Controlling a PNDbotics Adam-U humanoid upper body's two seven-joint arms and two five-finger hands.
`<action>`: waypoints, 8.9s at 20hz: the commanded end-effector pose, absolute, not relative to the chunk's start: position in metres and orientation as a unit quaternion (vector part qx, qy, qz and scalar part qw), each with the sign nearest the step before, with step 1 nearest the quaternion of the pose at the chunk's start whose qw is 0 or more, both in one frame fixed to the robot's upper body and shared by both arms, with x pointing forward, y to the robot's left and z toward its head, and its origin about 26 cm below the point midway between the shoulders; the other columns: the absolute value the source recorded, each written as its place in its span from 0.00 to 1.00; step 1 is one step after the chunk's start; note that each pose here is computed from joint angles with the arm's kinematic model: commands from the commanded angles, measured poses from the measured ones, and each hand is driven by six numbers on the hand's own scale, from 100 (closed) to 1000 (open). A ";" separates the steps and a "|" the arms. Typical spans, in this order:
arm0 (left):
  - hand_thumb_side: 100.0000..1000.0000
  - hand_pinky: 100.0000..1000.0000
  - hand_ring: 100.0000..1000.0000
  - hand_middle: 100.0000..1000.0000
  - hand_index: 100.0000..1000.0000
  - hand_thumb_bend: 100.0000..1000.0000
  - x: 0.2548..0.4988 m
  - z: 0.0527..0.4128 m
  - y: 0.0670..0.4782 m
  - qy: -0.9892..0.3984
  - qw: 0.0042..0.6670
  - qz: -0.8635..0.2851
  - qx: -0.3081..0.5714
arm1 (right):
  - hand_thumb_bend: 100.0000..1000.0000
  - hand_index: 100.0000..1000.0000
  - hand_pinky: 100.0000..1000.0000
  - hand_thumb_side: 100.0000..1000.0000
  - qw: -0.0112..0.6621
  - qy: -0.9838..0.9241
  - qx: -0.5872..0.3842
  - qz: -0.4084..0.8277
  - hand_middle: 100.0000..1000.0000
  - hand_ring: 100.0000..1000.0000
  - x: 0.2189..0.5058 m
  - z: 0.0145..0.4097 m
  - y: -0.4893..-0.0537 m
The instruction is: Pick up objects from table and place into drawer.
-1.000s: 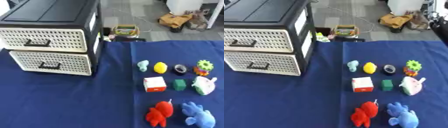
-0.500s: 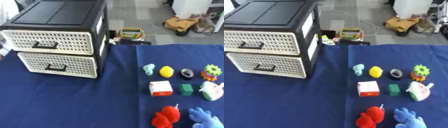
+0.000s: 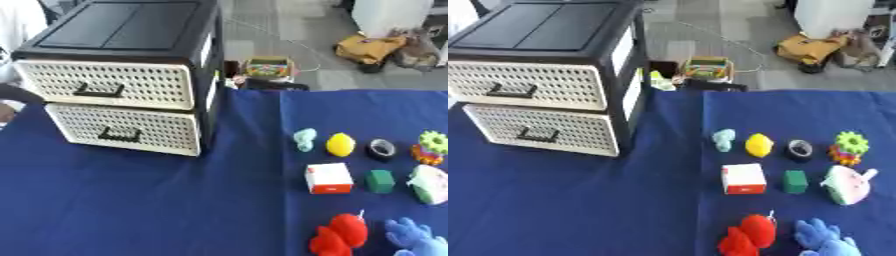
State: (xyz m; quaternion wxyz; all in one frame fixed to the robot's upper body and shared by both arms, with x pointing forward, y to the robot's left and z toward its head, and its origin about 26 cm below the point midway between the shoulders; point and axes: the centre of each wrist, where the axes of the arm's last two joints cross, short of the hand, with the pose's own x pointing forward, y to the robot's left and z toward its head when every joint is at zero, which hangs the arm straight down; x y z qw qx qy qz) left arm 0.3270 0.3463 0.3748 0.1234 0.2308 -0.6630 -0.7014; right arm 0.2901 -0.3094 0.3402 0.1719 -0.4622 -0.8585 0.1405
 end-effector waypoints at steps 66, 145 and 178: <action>1.00 0.00 0.00 0.00 0.82 0.89 0.389 0.391 0.376 -0.500 0.086 -0.819 0.269 | 0.00 0.74 0.71 0.82 0.196 -0.854 -0.462 0.136 0.50 0.62 0.288 0.332 -0.313; 1.00 0.00 0.00 0.00 0.71 0.86 0.438 0.355 0.374 -0.429 0.128 -0.813 0.373 | 0.00 0.73 0.71 0.83 0.216 -0.854 -0.458 0.122 0.47 0.61 0.289 0.324 -0.315; 1.00 0.00 0.00 0.00 0.68 0.67 0.420 0.324 0.403 -0.500 0.108 -0.779 0.362 | 0.00 0.73 0.72 0.83 0.226 -0.853 -0.454 0.123 0.47 0.61 0.290 0.319 -0.315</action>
